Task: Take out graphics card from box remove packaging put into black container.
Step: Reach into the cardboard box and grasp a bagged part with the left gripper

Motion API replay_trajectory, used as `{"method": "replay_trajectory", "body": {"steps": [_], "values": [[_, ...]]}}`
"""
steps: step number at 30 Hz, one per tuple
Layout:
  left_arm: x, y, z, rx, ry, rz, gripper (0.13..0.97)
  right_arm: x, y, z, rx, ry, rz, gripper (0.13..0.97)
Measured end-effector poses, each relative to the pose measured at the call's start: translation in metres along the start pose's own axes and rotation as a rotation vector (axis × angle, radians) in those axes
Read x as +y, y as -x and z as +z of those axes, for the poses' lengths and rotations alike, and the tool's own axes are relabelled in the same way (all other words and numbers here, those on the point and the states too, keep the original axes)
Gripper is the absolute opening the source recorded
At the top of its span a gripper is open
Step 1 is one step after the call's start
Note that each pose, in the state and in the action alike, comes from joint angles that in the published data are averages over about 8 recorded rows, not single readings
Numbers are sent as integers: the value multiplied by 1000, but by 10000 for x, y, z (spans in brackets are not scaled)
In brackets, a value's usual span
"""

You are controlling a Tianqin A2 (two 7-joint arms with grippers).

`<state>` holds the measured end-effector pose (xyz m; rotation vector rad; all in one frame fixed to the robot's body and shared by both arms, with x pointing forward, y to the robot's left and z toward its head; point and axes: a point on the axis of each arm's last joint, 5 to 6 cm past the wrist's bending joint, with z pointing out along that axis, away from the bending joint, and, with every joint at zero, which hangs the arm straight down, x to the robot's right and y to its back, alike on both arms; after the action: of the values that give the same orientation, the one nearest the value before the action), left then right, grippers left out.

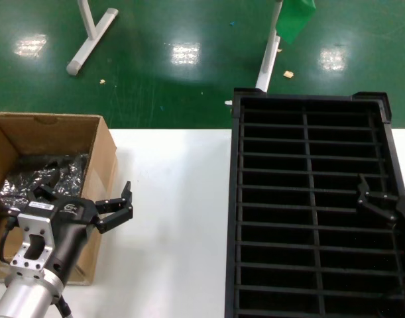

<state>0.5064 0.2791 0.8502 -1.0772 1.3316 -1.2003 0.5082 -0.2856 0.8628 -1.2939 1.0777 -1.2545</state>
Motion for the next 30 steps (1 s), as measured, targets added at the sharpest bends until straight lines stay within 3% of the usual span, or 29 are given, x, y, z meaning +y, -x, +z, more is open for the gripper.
{"method": "replay_trajectory", "body": {"steps": [30], "values": [[0,0,0,0,0,0,966,0,0,0,0,0,0,966]]}}
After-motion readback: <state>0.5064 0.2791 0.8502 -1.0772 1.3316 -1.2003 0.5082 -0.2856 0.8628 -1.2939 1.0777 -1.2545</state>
